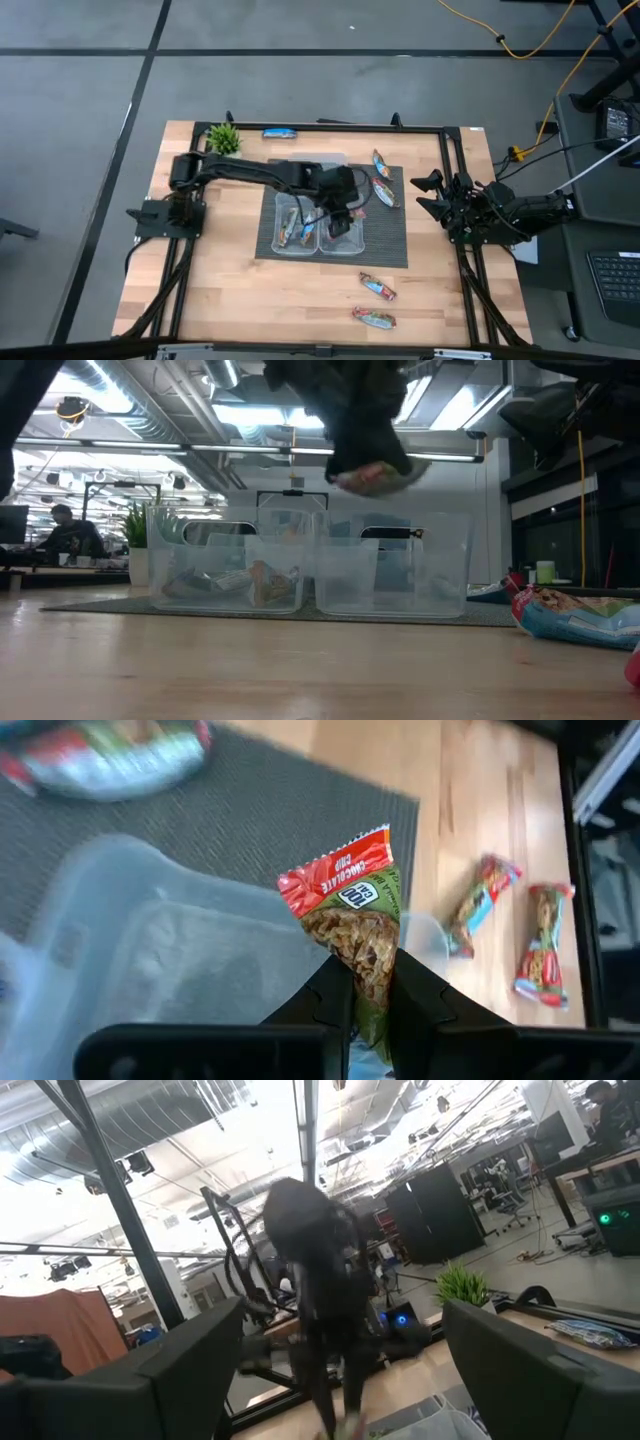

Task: Pick and place Granola Bars by type
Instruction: Put the red granola bar into the bottom right transparent bin

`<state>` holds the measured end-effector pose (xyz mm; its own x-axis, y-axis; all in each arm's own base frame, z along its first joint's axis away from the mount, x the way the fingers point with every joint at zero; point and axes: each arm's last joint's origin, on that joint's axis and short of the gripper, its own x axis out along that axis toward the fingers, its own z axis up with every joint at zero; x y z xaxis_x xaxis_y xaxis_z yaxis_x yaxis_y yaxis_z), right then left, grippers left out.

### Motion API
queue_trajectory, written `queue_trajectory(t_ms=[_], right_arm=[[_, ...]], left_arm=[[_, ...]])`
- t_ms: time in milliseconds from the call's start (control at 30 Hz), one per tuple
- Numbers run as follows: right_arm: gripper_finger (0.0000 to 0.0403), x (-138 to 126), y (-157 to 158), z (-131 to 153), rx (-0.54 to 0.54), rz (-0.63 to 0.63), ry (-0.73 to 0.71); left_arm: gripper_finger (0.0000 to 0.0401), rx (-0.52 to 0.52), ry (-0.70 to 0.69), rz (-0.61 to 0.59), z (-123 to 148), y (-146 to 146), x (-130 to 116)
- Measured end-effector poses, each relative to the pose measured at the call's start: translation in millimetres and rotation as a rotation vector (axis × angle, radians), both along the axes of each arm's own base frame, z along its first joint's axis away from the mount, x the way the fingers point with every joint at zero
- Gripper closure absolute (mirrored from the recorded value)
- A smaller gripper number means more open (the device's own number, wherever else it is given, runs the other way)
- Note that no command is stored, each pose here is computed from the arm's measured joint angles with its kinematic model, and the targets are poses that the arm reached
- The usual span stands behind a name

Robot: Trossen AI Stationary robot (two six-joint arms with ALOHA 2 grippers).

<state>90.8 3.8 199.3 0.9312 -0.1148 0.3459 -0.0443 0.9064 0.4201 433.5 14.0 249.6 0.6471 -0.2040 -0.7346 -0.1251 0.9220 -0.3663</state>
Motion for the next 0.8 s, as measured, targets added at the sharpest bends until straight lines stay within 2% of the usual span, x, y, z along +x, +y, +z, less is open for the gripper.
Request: queue_trajectory(t_ms=[233,533,800], right_arm=[[0.0059,0.2,0.0,-0.5,-0.002,0.0,0.004],[0.0059,0.2,0.1,-0.5,-0.052,-0.017,0.012],[0.0059,0.3,0.1,-0.7,-0.045,-0.013,0.011]], left_arm=[[0.0373,-0.075,-0.035,0.016,-20.7,3.9,16.7],[0.037,-0.096,0.0,0.077,-24.5,13.9,15.4],[0.0329,-0.073,0.009,0.136,-24.7,15.9,15.2]])
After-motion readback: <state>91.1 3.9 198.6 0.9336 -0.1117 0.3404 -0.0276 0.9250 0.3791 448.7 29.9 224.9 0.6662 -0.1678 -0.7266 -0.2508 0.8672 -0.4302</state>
